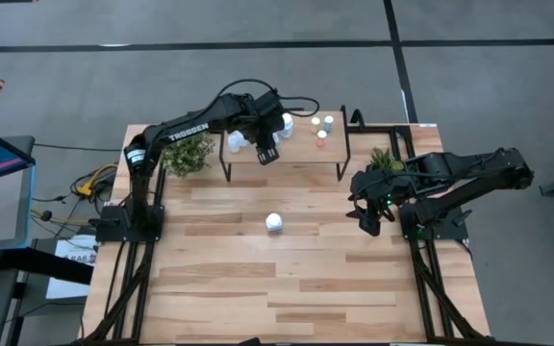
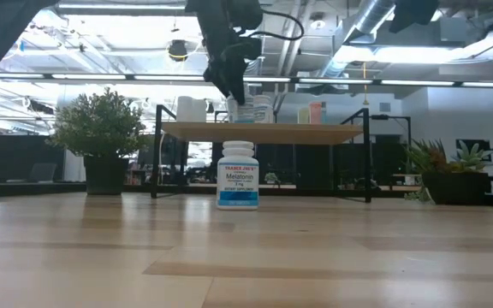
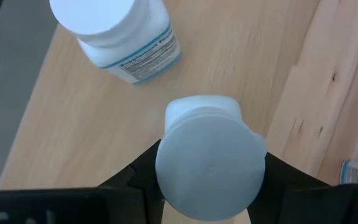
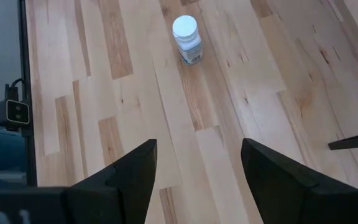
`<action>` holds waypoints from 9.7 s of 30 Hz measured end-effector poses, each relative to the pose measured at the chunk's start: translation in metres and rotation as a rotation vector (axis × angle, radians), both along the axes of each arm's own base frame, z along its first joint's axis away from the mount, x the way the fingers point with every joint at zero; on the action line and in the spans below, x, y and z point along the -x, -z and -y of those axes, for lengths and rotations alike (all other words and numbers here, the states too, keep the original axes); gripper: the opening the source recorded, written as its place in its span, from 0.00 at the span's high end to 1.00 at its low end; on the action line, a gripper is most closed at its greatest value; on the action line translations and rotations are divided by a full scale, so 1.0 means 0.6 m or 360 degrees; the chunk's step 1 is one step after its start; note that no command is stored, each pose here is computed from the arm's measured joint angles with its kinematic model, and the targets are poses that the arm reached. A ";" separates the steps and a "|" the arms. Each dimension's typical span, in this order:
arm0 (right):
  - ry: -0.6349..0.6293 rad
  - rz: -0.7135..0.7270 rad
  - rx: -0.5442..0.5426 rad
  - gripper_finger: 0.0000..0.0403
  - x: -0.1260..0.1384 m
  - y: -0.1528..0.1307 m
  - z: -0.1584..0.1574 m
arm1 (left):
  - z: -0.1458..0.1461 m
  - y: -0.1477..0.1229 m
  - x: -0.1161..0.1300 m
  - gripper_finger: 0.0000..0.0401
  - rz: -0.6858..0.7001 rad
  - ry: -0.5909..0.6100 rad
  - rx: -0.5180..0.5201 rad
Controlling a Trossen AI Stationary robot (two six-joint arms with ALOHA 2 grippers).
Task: Pick and place medicine bottles onto shelf by color
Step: Put the left white blue pill bottle on the shelf, then put the white blue pill bottle on the shelf, then return to Home Position
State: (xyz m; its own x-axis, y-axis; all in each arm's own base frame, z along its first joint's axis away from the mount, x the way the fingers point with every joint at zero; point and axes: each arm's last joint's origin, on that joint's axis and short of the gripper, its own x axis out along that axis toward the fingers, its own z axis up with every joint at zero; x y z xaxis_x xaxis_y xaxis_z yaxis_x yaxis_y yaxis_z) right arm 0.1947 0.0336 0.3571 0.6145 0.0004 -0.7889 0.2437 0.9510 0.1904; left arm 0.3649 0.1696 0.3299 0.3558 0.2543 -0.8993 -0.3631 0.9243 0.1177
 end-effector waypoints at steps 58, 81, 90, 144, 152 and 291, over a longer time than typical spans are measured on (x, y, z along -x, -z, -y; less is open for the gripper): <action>0.0009 -0.0009 -0.0006 0.37 0.001 0.001 0.000 | 0.029 -0.013 -0.001 0.35 -0.0292 -0.0076 -0.0500; -0.0012 0.0010 0.0008 0.37 -0.001 -0.001 0.000 | 0.055 -0.059 0.030 0.35 -0.0310 -0.0113 -0.0669; -0.0021 0.0082 0.0043 0.37 -0.050 0.012 -0.001 | 0.163 -0.120 0.085 0.35 -0.0126 0.0089 -0.0328; -0.0488 -0.0084 0.0405 0.23 -0.299 0.156 -0.001 | 0.334 -0.110 0.269 0.35 -0.0035 0.0200 -0.0100; -0.0479 -0.0136 0.0408 0.23 -0.325 0.198 0.007 | 0.334 -0.113 0.278 0.35 -0.0009 0.0205 -0.0121; 0.0111 0.0039 0.0615 0.38 -0.262 -0.055 0.298 | 0.332 -0.103 0.279 0.35 -0.0024 0.0214 -0.0174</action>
State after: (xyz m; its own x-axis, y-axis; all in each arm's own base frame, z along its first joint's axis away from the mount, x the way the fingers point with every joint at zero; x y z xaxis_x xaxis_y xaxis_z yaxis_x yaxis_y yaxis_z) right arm 0.3519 -0.1450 0.3899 0.6213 -0.3361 -0.7078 0.3103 0.9350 -0.1716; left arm 0.1976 -0.0297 0.3919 0.3802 0.3016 -0.8744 -0.2343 0.9459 0.2244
